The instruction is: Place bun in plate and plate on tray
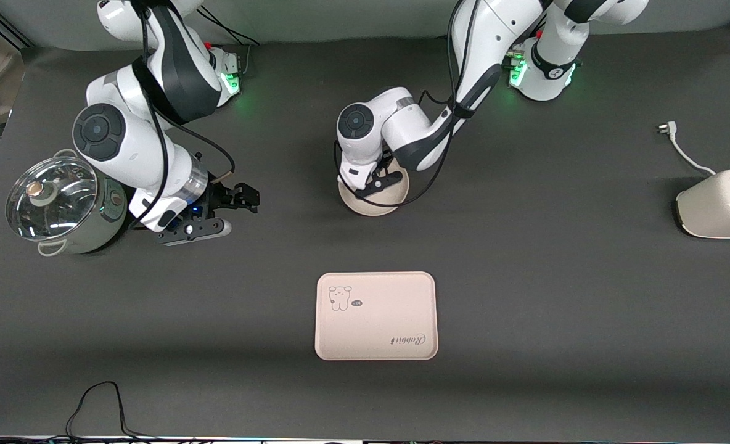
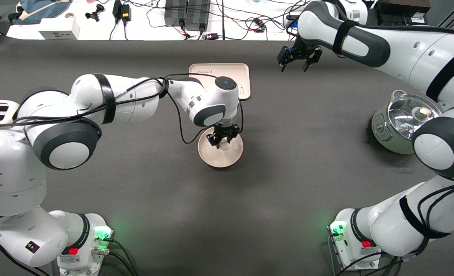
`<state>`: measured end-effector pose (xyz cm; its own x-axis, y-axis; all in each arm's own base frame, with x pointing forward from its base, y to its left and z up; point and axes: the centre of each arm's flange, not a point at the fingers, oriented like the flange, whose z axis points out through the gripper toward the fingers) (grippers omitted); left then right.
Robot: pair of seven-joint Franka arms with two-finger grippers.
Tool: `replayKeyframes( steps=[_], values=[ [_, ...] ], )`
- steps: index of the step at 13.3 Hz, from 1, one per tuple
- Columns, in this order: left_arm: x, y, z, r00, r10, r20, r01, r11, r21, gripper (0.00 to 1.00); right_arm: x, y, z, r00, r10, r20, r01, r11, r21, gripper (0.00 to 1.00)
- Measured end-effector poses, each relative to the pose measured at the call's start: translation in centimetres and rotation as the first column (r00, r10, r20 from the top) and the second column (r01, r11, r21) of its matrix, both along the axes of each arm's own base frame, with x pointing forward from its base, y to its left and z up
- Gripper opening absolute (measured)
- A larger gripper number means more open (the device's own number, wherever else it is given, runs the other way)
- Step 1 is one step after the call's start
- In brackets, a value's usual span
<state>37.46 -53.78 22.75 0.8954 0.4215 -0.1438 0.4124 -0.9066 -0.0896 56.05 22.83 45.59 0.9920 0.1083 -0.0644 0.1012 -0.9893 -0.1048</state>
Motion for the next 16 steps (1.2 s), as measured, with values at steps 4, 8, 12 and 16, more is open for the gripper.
replayKeyframes(
  steps=[4, 8, 12, 16],
  values=[
    [0.9, 0.3, 0.6, 1.000, 0.018, 0.012, -0.018, 1.000, 0.000, 1.00, 0.0, 0.2, -0.5, 1.000, 0.000, -0.008, 0.000, 1.000, -0.005, 1.00],
    [8.5, 7.3, 7.0, 0.999, 0.017, 0.028, -0.018, 0.999, 0.051, 1.00, 0.1, 0.3, -0.8, 1.000, 0.001, -0.008, -0.001, 1.000, -0.007, 1.00],
    [18.3, 22.6, 16.9, 0.995, 0.025, 0.095, -0.030, 0.998, 0.057, 1.00, -0.9, 4.4, -2.0, 0.999, -0.020, 0.036, 0.020, 1.000, 0.005, 1.00],
    [24.3, 36.7, 21.1, 0.991, -0.026, 0.129, 0.022, 0.999, 0.034, 1.00, -4.4, 11.7, -7.6, 0.993, -0.065, 0.095, 0.063, 0.998, 0.019, 1.00]
  ],
)
